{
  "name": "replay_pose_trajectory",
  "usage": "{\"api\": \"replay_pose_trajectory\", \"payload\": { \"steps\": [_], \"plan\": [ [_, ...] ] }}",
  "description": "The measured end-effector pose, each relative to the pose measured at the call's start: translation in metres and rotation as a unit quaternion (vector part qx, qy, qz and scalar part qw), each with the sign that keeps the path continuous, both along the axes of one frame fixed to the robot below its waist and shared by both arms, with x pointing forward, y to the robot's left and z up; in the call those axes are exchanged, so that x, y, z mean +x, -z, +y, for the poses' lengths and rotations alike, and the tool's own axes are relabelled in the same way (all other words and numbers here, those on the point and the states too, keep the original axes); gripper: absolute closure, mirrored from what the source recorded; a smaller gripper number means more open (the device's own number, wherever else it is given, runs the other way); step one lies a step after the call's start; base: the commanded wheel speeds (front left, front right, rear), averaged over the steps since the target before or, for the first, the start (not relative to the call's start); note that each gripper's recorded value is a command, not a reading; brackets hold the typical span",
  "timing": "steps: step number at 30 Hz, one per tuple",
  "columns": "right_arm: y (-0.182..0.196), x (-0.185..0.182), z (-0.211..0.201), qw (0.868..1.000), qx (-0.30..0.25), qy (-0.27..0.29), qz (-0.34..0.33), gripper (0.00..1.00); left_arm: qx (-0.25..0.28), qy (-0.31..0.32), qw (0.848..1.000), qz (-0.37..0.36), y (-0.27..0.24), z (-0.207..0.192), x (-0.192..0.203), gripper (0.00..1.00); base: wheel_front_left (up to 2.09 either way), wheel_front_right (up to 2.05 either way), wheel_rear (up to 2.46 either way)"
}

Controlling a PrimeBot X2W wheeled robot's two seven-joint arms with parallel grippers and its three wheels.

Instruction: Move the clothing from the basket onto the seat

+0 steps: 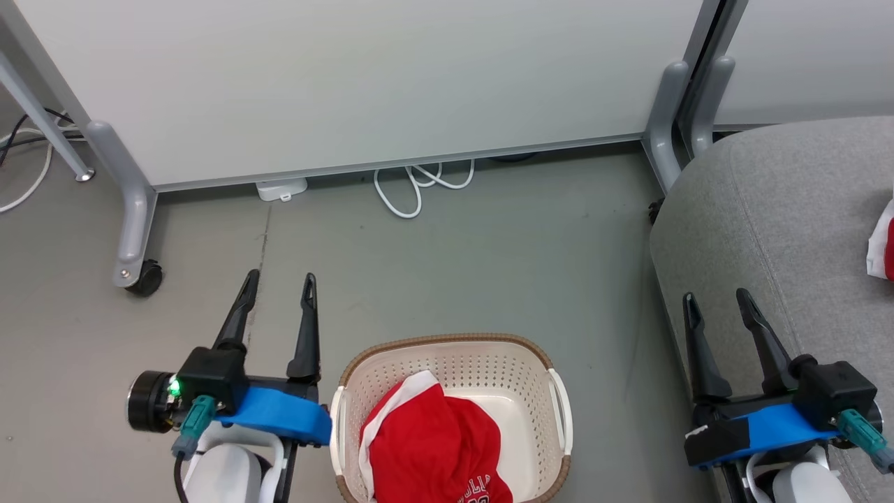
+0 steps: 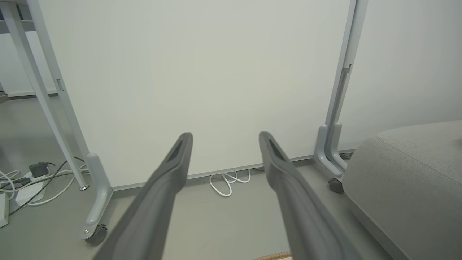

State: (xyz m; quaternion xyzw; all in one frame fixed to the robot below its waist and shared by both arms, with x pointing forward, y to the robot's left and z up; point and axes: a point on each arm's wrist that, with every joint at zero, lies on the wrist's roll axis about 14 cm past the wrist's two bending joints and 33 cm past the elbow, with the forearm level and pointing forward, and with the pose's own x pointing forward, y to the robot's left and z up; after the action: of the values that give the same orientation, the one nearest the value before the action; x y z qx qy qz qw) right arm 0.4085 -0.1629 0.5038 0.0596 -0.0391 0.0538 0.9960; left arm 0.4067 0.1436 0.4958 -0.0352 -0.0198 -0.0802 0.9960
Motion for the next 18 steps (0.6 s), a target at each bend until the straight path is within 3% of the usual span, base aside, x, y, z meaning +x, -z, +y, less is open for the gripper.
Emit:
{"api": "replay_pose_trajectory", "payload": {
  "steps": [11, 18],
  "plan": [
    [0.003, 0.023, -0.009, 1.0, -0.002, 0.012, -0.002, 0.0, 0.037, 0.1, 0.994, 0.032, 0.027, -0.057, 0.039, 0.0, 0.0, 0.0, 0.0],
    [0.012, 0.045, -0.016, 1.0, -0.011, 0.019, 0.004, 0.0, 0.082, 0.195, 0.974, 0.079, 0.072, -0.097, 0.058, 0.0, 0.0, 0.0, 0.0]
  ]
}}
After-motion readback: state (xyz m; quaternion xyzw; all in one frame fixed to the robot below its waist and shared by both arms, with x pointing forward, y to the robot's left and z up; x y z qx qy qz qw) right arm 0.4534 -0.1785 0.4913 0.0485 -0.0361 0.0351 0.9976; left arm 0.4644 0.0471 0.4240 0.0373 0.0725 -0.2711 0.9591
